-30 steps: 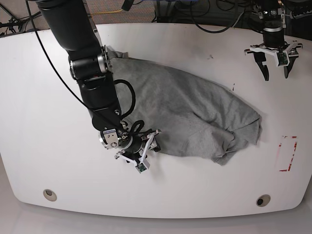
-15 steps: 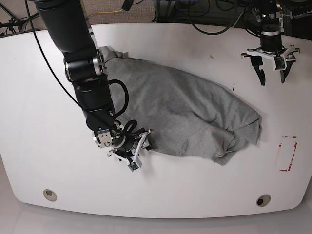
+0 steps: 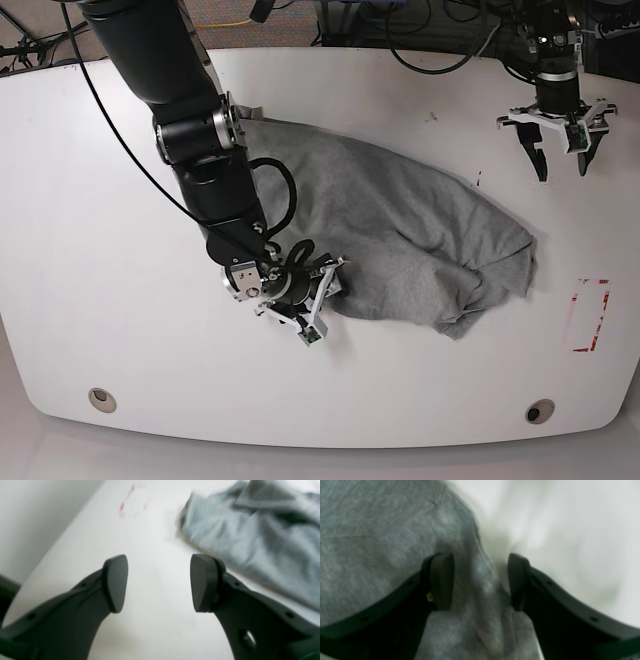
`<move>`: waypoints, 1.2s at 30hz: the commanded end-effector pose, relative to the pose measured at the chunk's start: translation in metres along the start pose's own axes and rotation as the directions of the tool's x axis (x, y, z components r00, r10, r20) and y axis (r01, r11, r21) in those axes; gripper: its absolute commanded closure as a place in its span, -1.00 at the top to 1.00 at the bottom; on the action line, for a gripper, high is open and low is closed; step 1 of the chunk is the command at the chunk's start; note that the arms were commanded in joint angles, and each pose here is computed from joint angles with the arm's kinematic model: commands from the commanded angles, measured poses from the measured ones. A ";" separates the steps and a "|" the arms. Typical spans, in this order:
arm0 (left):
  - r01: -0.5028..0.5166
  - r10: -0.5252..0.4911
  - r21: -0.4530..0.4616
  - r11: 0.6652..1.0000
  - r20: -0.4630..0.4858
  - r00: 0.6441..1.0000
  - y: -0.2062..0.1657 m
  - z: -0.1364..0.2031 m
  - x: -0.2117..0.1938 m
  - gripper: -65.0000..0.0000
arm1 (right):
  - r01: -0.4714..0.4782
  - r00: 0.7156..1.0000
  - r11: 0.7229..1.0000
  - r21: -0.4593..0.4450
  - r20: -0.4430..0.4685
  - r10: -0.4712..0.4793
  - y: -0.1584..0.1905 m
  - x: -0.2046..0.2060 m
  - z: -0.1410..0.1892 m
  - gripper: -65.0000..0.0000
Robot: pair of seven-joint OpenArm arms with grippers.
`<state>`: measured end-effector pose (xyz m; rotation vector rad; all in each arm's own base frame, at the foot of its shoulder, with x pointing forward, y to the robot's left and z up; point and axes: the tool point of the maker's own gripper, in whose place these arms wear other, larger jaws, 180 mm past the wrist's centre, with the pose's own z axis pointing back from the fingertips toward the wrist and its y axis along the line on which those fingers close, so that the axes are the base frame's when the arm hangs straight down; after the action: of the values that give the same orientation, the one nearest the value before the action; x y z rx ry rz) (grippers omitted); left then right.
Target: Fold the T-shirt properly
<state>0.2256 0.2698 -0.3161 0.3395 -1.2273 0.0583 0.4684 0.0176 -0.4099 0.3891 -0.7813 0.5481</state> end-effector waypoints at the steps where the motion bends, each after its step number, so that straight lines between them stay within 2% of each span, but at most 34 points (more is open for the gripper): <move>1: -0.006 0.006 0.044 0.999 0.003 1.000 0.014 -0.009 0.012 0.14 | -0.022 0.999 1.000 0.005 0.049 0.021 0.002 0.028 0.002 0.01; 4: -0.035 0.042 0.111 0.993 -0.060 0.997 0.033 -0.023 0.013 0.14 | -0.022 0.999 1.000 0.008 0.050 0.021 0.003 0.029 0.001 -0.05; 6: -0.056 0.071 0.144 0.988 -0.099 0.993 0.042 -0.031 0.014 0.14 | -0.021 0.999 1.000 0.010 0.050 0.020 0.005 0.028 0.001 -0.23; 11: -0.086 0.113 0.162 0.983 -0.165 0.980 0.046 -0.050 0.024 0.14 | -0.021 0.999 1.000 0.010 0.050 0.020 0.005 0.028 0.001 -1.00; 17: -0.087 0.106 0.105 0.991 -0.189 0.976 0.030 -0.077 0.040 0.14 | -0.034 0.997 0.999 0.002 0.063 0.034 0.002 0.035 0.004 -1.00; 20: -0.110 0.129 0.100 0.989 -0.207 0.970 0.026 -0.089 0.036 0.14 | -0.049 0.998 0.999 -0.014 0.033 0.049 -0.001 0.029 0.013 -1.00; 22: -0.128 0.146 0.097 0.987 -0.221 0.964 0.023 -0.097 0.032 0.14 | -0.090 0.995 0.995 -0.046 0.046 0.092 -0.008 0.037 0.027 -1.00; 26: -0.149 0.168 0.094 0.984 -0.246 0.955 0.019 -0.106 0.024 0.14 | -0.171 0.979 0.982 -0.084 0.094 0.178 0.005 0.055 0.053 -1.00; 34: -0.161 0.175 0.075 0.984 -0.276 0.945 0.009 -0.112 0.013 0.14 | -0.296 0.934 0.930 -0.218 0.137 0.329 0.014 0.077 0.128 -1.00; 36: -0.154 0.163 0.055 0.987 -0.277 0.947 0.002 -0.113 0.014 0.14 | -0.304 0.931 0.920 -0.248 0.125 0.342 0.008 0.072 0.142 -1.00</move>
<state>0.3203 0.3050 -0.3523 0.2493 -0.9078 0.2829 0.4206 -0.0159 -0.2901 0.1316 -0.9939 0.7356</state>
